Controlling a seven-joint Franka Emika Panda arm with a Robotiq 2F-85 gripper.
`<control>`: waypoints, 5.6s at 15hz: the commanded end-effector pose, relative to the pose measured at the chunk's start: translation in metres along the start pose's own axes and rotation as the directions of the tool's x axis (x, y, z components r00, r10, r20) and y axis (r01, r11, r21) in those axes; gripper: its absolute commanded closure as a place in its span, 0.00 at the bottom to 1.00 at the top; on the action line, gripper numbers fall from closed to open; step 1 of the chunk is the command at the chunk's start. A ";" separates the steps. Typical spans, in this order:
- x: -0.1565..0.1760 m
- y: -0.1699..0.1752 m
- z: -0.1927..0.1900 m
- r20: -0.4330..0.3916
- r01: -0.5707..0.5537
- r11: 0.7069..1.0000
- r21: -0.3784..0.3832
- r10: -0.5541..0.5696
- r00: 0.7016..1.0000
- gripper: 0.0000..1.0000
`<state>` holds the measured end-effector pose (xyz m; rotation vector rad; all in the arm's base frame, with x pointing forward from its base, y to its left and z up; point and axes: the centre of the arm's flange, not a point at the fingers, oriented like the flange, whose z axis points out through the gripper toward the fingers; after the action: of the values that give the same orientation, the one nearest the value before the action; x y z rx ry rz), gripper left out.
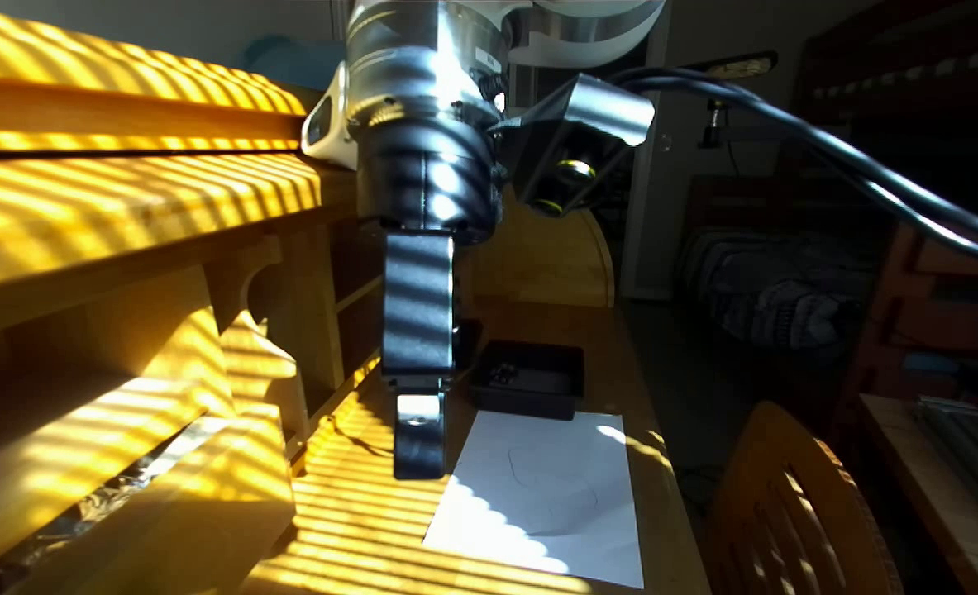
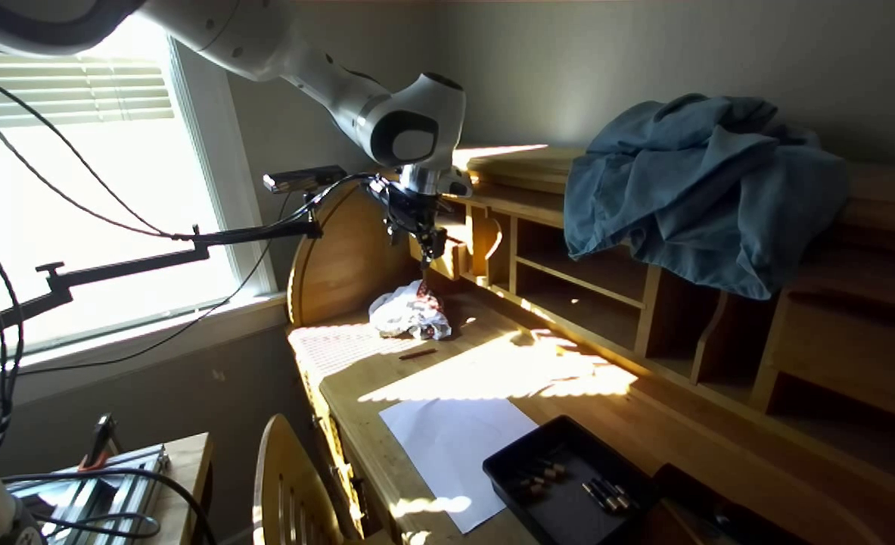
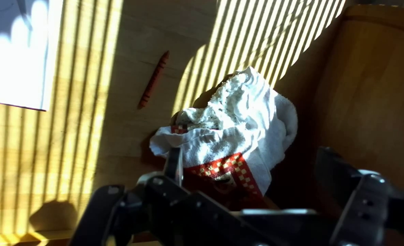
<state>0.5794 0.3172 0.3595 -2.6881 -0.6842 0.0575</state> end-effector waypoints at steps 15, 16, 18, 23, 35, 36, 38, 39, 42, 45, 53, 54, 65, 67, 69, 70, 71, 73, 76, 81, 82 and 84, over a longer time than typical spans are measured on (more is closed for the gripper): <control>-0.023 -0.093 0.071 0.090 -0.163 0.979 -0.120 0.174 0.981 0.00; -0.024 -0.091 0.073 0.086 -0.173 0.975 -0.143 0.186 0.979 0.00; -0.025 -0.085 0.079 0.075 -0.181 0.965 -0.191 0.198 0.977 0.00; -0.018 -0.076 0.091 0.087 -0.138 0.950 -0.281 0.169 0.982 0.00; -0.020 -0.076 0.090 0.097 -0.131 0.958 -0.254 0.160 0.982 0.00; -0.020 -0.076 0.090 0.097 -0.131 0.958 -0.254 0.160 0.982 0.00; -0.020 -0.076 0.090 0.097 -0.131 0.958 -0.254 0.160 0.982 0.00; -0.020 -0.076 0.090 0.097 -0.131 0.958 -0.254 0.160 0.982 0.00; -0.020 -0.076 0.090 0.097 -0.131 0.958 -0.254 0.160 0.982 0.00; -0.020 -0.076 0.090 0.097 -0.131 0.958 -0.254 0.160 0.982 0.00; -0.020 -0.076 0.090 0.097 -0.131 0.958 -0.254 0.160 0.982 0.00; -0.020 -0.076 0.090 0.097 -0.131 0.958 -0.254 0.160 0.982 0.00; -0.037 -0.048 0.068 -0.023 -0.235 0.921 -0.309 0.240 0.971 0.00; -0.046 -0.040 0.069 -0.048 -0.270 0.912 -0.310 0.268 0.962 0.00; -0.054 -0.036 0.073 -0.070 -0.315 0.897 -0.311 0.309 0.948 0.00; -0.058 -0.034 0.075 -0.080 -0.331 0.890 -0.313 0.322 0.943 0.00; -0.062 -0.031 0.079 -0.087 -0.344 0.884 -0.315 0.334 0.938 0.00; -0.070 -0.026 0.084 -0.101 -0.352 0.880 -0.318 0.338 0.936 0.00; -0.079 -0.018 0.089 -0.139 -0.362 0.867 -0.341 0.335 0.932 0.00; -0.083 -0.005 0.094 -0.231 -0.370 0.864 -0.343 0.304 0.924 0.00; -0.083 -0.004 0.095 -0.245 -0.370 0.867 -0.333 0.299 0.922 0.00; -0.081 -0.003 0.096 -0.268 -0.370 0.879 -0.300 0.294 0.917 0.00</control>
<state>0.5040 0.3179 0.2658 -3.0859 -0.1800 -0.2112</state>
